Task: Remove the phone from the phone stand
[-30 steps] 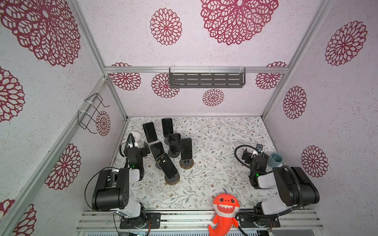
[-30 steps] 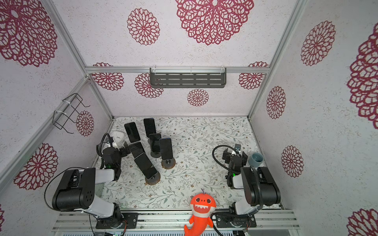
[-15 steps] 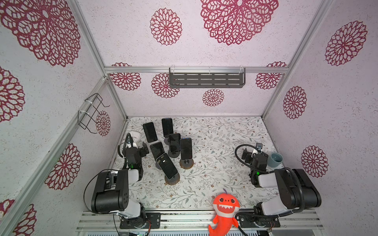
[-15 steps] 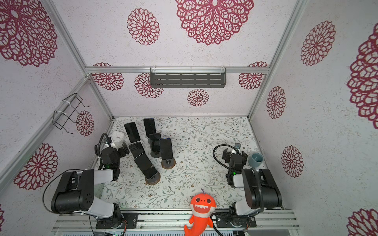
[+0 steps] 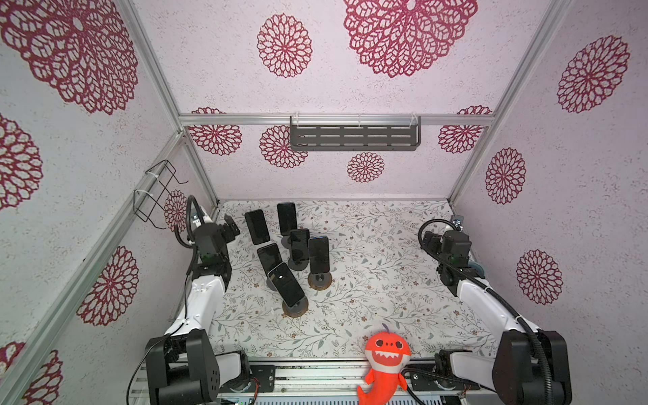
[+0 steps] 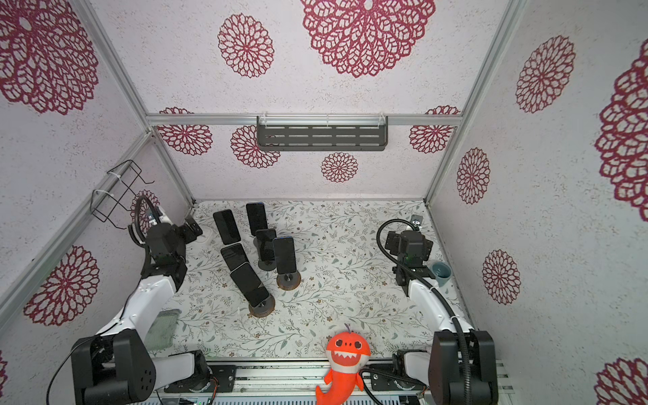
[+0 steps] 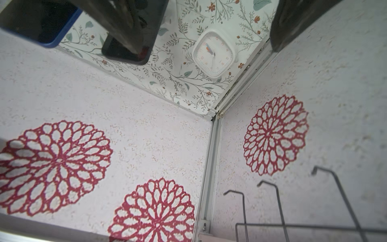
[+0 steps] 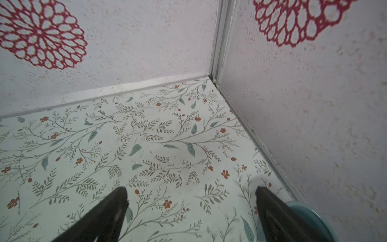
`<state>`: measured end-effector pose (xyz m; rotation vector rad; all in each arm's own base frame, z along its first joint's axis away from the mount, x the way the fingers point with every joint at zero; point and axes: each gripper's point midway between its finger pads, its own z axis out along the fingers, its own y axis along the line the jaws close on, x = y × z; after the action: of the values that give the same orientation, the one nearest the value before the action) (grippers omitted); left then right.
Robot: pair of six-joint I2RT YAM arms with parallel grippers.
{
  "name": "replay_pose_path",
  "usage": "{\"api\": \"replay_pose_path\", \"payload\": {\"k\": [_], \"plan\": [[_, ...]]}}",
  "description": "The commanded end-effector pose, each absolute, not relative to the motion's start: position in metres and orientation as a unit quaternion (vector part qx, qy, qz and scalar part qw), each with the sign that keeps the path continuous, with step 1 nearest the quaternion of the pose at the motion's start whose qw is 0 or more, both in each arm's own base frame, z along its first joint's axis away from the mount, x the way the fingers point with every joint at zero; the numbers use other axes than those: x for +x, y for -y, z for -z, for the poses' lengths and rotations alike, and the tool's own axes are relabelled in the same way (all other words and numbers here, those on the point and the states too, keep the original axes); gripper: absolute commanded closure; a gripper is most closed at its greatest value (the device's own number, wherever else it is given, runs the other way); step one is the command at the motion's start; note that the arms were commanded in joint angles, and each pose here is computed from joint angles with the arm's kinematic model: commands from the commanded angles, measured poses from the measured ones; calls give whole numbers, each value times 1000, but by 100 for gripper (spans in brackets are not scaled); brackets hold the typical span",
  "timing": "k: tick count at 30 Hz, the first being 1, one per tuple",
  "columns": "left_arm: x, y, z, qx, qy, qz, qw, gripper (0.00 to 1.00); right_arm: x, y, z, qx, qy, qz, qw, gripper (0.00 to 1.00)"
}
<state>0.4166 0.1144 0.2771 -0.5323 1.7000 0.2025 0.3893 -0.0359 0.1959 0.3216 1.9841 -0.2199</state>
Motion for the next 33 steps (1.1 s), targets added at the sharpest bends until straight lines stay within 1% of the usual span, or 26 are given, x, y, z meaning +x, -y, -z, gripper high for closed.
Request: {"api": "replay_pose_path", "payload": {"k": [1, 5, 10, 16, 23, 33], "plan": [[422, -108, -244, -240, -810, -110, 523, 3, 372, 37, -174, 154, -866, 104, 464, 1], [451, -92, -252, -217, -818, -140, 514, 3, 373, 32, -173, 153, -871, 94, 457, 1], [483, -70, -248, -219, -834, -125, 491, 2, 373, 28, -169, 146, -879, 88, 445, 1], [511, -50, -234, -235, -844, -104, 471, 3, 371, 27, -167, 144, -881, 85, 443, 1], [533, -40, -213, -240, -854, -90, 453, 2, 371, 26, -164, 142, -882, 83, 441, 1], [547, -31, -184, -219, -872, -81, 430, 2, 373, 25, -161, 139, -883, 83, 441, 1]]}}
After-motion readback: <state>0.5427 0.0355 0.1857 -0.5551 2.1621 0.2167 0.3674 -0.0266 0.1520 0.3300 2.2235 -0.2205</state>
